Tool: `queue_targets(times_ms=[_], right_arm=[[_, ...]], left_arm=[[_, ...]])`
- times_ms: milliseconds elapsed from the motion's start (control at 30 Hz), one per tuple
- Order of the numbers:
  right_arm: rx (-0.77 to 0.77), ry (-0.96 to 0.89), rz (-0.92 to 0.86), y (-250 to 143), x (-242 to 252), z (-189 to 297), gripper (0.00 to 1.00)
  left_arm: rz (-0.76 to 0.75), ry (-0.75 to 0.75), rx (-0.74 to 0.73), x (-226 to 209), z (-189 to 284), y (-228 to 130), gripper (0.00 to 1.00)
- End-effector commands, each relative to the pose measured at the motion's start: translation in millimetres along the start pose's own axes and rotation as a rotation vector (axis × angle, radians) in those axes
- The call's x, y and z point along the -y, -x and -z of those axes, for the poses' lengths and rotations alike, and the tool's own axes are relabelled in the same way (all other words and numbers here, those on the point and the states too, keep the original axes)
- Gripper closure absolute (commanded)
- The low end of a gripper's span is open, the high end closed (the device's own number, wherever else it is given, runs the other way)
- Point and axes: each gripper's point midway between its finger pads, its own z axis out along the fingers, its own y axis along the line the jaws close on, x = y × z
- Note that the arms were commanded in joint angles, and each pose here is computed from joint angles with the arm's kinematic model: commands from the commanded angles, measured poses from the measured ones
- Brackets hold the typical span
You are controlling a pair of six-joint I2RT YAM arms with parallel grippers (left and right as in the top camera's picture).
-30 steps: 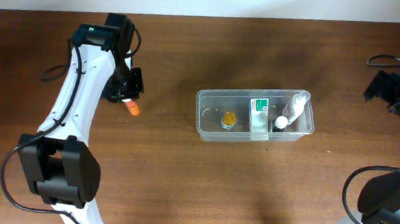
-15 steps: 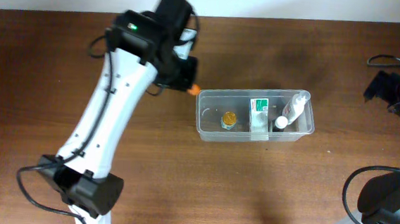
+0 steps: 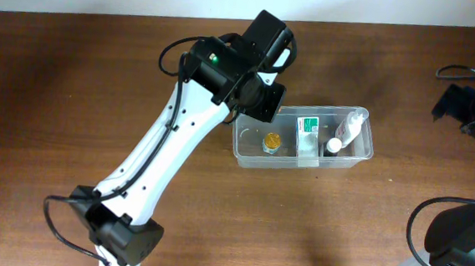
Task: Pack container
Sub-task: 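Carry the orange tube over the container and lower it inside, then open the left gripper to lay the tube down and lift away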
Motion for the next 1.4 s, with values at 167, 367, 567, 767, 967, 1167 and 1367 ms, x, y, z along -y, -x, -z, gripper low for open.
queue_targets(times_ms=[167,367,567,767,967,1167,1367], right_arm=[[0.008,-0.012,-0.012,1,5,2,0.02],[0.008,-0.012,-0.012,1,5,2,0.01],[0.008,-0.012,-0.012,1,5,2,0.02],[0.008,-0.012,-0.012,1,5,2,0.02],[0.008,-0.012,-0.012,1,5,2,0.02],[0.008,-0.012,-0.012,1,5,2,0.02],[0.008,-0.012,-0.012,1,5,2,0.02]], left_arm=[[-0.005,0.047,-0.113,-9,-38,-11,0.63],[-0.003,0.066,-0.175,-13,-51,-22,0.64],[-0.005,0.079,-0.170,-15,-63,-17,0.64],[-0.006,0.102,-0.205,-19,-79,-21,0.64],[-0.004,0.115,-0.263,-22,-105,-29,0.64],[-0.004,0.123,-0.300,-25,-122,-35,0.63],[-0.004,0.118,-0.277,-23,-123,-30,0.61]])
